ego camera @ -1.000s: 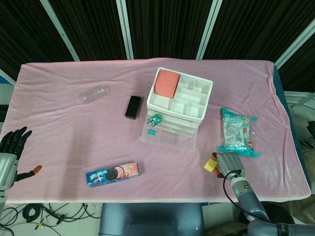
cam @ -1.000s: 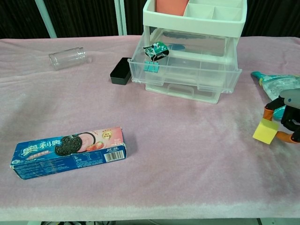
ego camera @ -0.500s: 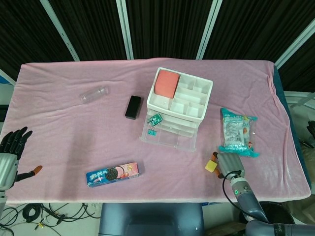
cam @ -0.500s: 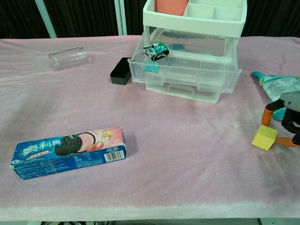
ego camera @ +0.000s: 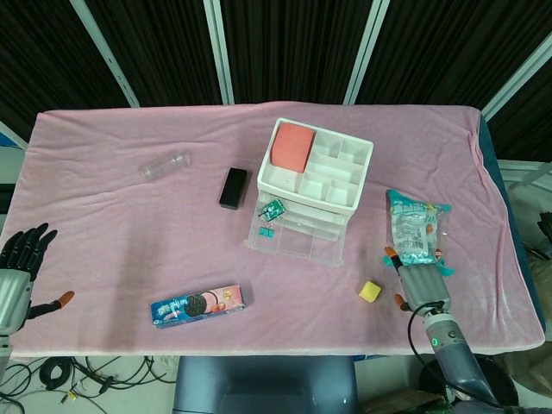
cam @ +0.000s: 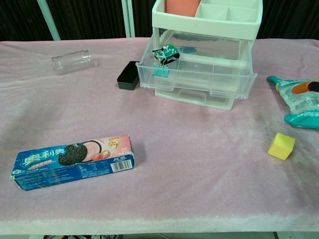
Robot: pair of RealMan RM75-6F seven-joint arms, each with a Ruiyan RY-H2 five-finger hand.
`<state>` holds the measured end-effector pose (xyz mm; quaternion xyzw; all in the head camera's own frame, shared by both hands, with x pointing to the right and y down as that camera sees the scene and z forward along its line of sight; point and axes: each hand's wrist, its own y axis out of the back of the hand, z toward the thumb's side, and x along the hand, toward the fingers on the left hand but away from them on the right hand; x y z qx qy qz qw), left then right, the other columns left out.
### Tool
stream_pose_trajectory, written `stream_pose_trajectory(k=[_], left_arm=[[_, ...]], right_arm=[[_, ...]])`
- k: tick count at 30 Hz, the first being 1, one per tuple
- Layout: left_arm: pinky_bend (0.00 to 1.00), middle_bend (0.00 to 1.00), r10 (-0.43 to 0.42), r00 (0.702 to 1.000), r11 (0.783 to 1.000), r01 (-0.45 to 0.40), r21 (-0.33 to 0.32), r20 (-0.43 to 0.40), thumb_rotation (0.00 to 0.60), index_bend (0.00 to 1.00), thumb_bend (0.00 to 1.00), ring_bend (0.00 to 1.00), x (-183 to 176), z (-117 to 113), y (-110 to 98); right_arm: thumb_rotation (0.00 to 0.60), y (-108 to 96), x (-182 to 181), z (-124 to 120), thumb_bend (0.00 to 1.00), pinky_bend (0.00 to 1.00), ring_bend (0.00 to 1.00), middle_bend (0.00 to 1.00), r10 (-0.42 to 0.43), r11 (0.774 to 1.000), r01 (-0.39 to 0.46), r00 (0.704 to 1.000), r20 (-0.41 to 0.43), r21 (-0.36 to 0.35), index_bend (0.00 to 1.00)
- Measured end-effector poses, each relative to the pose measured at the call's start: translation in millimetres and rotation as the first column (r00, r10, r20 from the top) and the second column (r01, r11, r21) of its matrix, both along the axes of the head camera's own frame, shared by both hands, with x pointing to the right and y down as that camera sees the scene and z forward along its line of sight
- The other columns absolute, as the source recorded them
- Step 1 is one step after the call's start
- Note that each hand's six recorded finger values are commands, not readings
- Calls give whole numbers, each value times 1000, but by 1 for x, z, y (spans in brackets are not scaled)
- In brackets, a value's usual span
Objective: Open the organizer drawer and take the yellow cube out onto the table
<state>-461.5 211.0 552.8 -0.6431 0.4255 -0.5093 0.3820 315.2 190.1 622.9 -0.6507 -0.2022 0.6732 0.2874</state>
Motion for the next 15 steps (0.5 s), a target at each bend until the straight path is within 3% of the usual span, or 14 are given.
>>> stream_pose_trajectory(k=[2, 4, 5, 8, 10, 15], left_arm=[[0, 0, 1, 1000, 1000, -1, 0, 0, 600, 0, 0, 0, 0, 0, 0], [0, 0, 2, 1000, 1000, -2, 0, 2, 600, 0, 0, 0, 0, 0, 0], [0, 0, 3, 1000, 1000, -3, 1, 4, 600, 0, 0, 0, 0, 0, 0], [0, 0, 10, 1000, 1000, -10, 4, 13, 600, 0, 0, 0, 0, -1, 1], [0, 0, 13, 1000, 1000, -13, 1, 23, 600, 0, 0, 0, -1, 0, 1], [0, 0, 33, 997, 999, -31, -23, 70, 600, 0, 0, 0, -2, 2, 4]], right_arm=[[600, -2, 11, -12, 226, 574, 757, 652, -11, 999, 11, 1000, -21, 42, 96], [600, -2, 23, -25, 223, 447, 605, 511, -18, 996, 21, 999, -38, 87, 73], [600, -1, 27, -30, 212, 350, 455, 389, -20, 994, 24, 999, -42, 103, 44], [600, 3, 38, -44, 139, 196, 107, 79, -41, 986, 48, 998, -47, 162, 0], [600, 7, 45, -53, 84, 163, 20, 4, -69, 974, 77, 997, -46, 214, 0], [600, 23, 67, -73, 23, 136, 0, 0, -160, 916, 174, 985, -67, 361, 0]])
